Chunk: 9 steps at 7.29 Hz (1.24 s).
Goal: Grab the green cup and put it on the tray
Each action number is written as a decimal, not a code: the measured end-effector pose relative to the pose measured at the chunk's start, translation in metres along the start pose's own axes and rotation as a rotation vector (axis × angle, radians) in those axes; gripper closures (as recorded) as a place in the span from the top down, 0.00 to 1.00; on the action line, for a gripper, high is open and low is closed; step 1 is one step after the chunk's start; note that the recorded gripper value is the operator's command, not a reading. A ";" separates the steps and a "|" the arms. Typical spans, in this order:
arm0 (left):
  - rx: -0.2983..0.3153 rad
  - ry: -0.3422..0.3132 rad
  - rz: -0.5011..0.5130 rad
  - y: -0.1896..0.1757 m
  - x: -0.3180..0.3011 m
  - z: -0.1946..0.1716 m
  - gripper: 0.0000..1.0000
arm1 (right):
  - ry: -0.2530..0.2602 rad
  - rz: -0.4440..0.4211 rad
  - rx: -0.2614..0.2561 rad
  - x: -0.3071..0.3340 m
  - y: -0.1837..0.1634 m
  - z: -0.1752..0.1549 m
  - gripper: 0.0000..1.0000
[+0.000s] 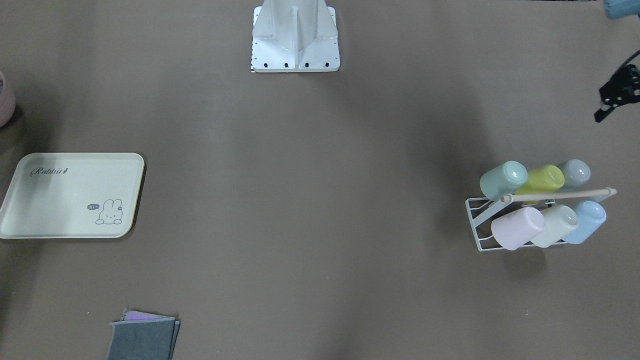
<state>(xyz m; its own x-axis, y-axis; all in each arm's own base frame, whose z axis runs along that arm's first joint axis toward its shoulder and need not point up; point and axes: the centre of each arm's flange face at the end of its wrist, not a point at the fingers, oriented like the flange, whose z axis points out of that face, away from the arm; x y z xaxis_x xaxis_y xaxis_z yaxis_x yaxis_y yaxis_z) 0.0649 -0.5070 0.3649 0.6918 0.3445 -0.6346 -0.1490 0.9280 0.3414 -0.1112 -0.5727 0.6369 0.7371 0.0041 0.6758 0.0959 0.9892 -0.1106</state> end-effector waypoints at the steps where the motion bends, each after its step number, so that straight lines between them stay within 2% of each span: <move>1: -0.045 -0.054 0.047 -0.007 0.055 -0.007 0.98 | 0.000 0.015 -0.004 -0.001 0.002 0.003 0.99; 3: -0.136 -0.156 0.175 -0.024 0.161 -0.016 0.98 | 0.002 0.041 -0.011 0.000 0.006 0.009 0.99; 4: -0.153 -0.232 0.302 -0.013 0.215 -0.006 0.98 | 0.006 0.055 -0.017 -0.001 0.009 0.013 0.98; 5: -0.146 -0.345 0.465 0.006 0.268 0.018 0.98 | 0.010 0.055 -0.024 -0.004 0.010 0.019 0.97; 6: -0.114 -0.501 0.662 0.031 0.323 0.052 0.98 | 0.018 0.043 -0.025 -0.010 0.010 0.028 0.97; 7: -0.097 -0.613 0.838 0.054 0.360 0.079 0.98 | 0.028 0.034 -0.018 -0.020 0.011 0.039 0.95; 9: -0.113 -0.819 1.185 0.074 0.384 0.106 0.98 | 0.033 0.024 -0.009 -0.029 0.013 0.057 0.79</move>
<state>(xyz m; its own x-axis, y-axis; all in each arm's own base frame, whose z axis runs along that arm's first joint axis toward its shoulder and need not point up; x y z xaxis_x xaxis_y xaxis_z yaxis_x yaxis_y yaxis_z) 0.3943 -0.3208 0.2205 0.3211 0.7643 0.5592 -0.9387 0.1784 0.2951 -0.1692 -0.5521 0.6574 0.7610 0.0226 0.6483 0.0838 0.9876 -0.1328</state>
